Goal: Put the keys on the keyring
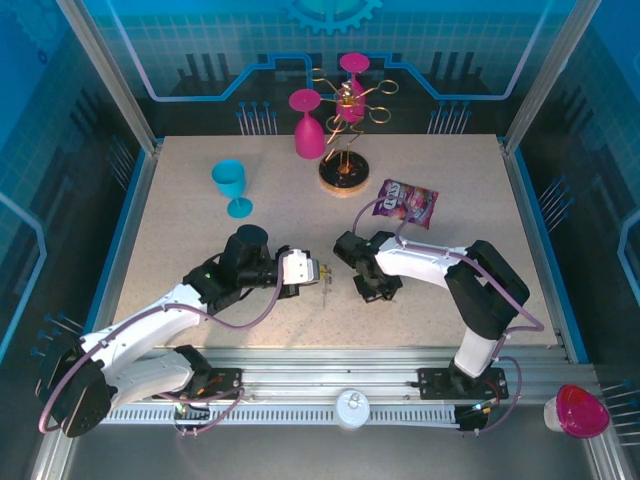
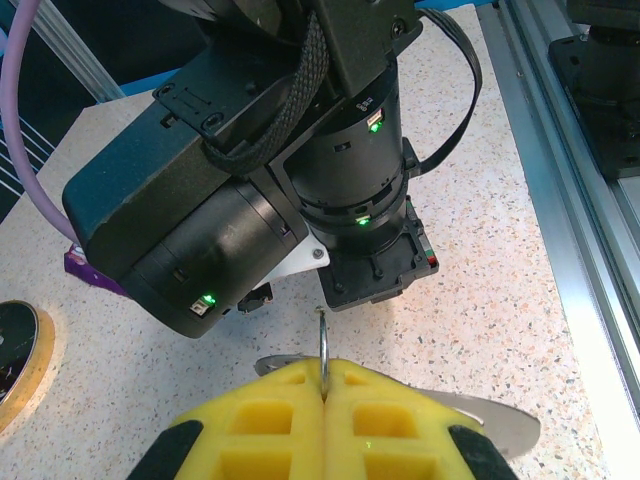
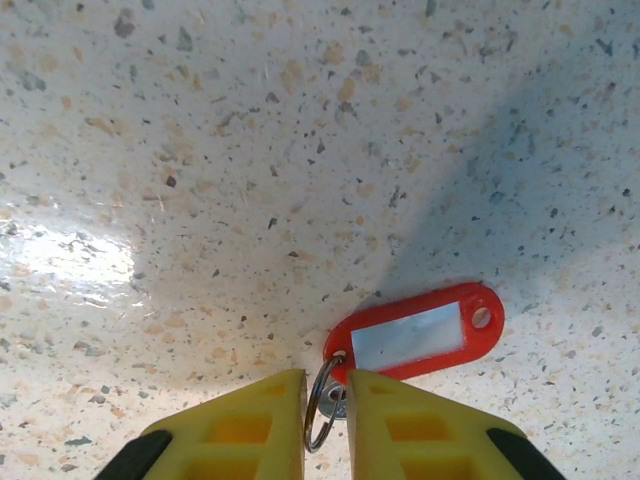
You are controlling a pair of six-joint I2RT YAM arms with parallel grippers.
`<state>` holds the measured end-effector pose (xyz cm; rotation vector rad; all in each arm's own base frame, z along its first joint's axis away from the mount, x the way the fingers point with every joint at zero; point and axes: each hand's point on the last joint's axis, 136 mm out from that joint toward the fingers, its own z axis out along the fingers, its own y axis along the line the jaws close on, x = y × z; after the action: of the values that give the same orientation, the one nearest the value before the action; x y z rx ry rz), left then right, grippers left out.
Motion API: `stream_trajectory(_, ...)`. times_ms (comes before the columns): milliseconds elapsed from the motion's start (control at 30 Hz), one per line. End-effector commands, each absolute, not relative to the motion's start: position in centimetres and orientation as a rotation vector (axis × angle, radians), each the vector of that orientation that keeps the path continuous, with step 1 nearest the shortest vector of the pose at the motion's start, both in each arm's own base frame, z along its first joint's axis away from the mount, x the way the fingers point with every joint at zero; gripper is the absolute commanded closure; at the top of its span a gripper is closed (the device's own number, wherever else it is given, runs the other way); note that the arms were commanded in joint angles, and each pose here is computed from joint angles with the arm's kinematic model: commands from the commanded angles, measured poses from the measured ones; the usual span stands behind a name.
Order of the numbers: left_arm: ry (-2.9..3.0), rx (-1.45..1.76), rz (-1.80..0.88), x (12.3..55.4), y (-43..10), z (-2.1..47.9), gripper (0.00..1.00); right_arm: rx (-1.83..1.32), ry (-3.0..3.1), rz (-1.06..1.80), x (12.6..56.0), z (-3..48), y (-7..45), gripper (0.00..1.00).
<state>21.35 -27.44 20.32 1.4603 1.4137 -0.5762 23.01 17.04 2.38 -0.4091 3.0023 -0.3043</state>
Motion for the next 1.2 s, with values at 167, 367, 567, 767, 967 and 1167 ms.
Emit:
stream_trajectory(167, 1.362, 1.480, -0.572, 20.8, -27.5, 20.8, 1.00, -0.423, 2.995, -0.331, 23.0, 3.1, 17.2, 0.94)
stream_trajectory(367, 1.362, 1.482, -0.567, 20.8, -27.5, 20.8, 1.00, -0.401, 2.921, -0.293, 23.6, 5.5, 17.0, 1.00)
stream_trajectory(567, 1.352, 1.478, -0.568, 20.7, -27.5, 20.9, 1.00, -0.556, 2.653, 0.088, 24.1, 12.0, 18.8, 1.00)
stream_trajectory(767, 1.351, 1.486, -0.562, 20.4, -27.7, 20.9, 1.00, -0.633, 2.381, 0.746, 22.6, 18.1, 21.0, 1.00)
stream_trajectory(967, 1.340, 1.489, -0.528, 20.5, -27.9, 21.2, 1.00, -0.825, 2.170, 1.113, 19.9, 22.4, 23.4, 1.00)
stream_trajectory(1167, 1.324, 1.487, -0.524, 20.4, -28.0, 21.1, 1.00, -0.922, 2.088, 1.279, 18.2, 24.0, 24.6, 1.00)
